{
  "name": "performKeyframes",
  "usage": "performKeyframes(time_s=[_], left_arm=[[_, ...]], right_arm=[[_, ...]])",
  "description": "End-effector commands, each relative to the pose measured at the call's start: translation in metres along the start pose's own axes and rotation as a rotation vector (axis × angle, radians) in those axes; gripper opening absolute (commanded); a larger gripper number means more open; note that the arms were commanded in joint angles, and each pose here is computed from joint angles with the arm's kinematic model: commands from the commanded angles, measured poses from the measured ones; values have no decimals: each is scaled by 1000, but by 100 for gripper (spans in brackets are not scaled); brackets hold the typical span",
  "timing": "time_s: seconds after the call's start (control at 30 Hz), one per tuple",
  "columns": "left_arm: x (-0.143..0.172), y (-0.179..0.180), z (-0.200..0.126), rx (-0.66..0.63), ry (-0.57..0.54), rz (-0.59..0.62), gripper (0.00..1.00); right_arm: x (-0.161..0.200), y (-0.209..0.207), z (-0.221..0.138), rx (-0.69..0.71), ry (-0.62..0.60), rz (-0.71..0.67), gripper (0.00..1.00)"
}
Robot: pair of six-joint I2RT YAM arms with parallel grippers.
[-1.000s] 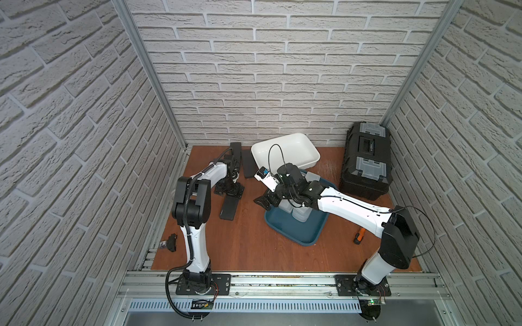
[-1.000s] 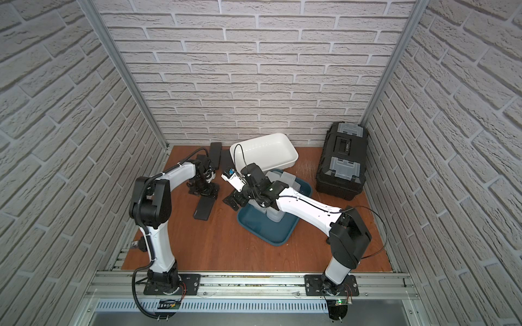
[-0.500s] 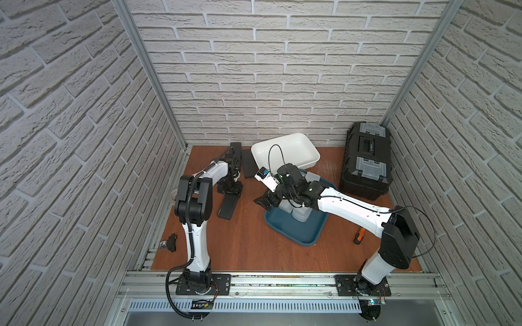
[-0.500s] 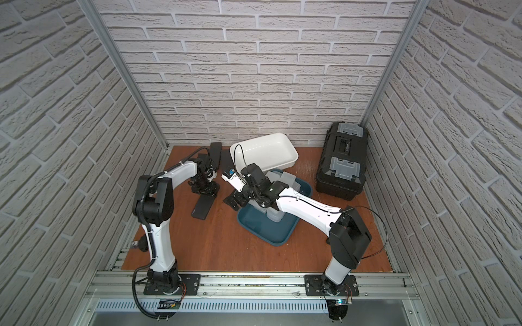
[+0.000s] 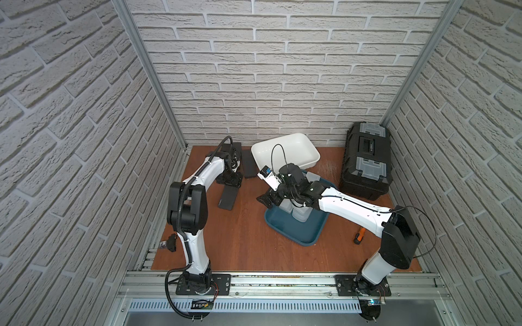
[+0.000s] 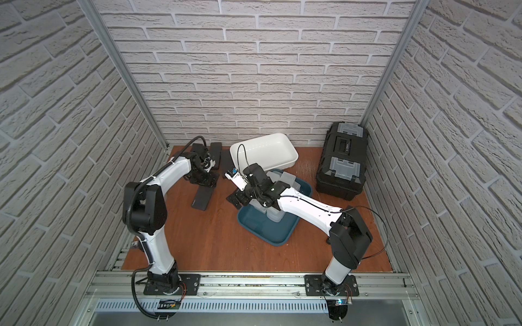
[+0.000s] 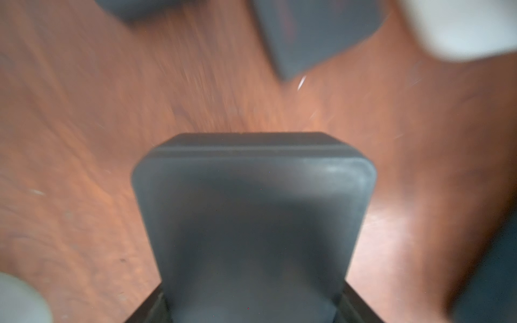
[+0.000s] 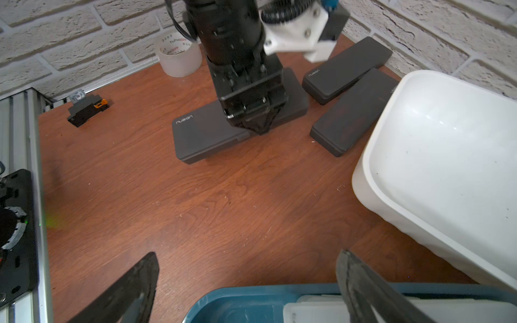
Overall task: Place the pencil cases by color into the storage box
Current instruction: Pick up the pencil case from the center of the board.
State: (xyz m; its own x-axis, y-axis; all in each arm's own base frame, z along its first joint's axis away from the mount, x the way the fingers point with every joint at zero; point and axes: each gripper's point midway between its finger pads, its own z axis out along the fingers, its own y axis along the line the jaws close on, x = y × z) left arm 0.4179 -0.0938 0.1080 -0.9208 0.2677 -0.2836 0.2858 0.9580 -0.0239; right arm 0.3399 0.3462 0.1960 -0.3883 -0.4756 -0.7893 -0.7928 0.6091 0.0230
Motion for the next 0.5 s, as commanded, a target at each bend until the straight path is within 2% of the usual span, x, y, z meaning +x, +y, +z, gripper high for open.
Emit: performKeyframes(time_s=[0.0,0.2,0.47], left_arm=[[-21,-12,-30,29,-89,21,67],[-35,-15,-47,28,-137,28,68],[-35,-1,-72,-19,-164,-9,68]], right_arm=[[-21,-22,-16,69,-94,68,99],[-24,-39,-2,105,-87,119,99],[-32,-81,54,249,15,224,99]])
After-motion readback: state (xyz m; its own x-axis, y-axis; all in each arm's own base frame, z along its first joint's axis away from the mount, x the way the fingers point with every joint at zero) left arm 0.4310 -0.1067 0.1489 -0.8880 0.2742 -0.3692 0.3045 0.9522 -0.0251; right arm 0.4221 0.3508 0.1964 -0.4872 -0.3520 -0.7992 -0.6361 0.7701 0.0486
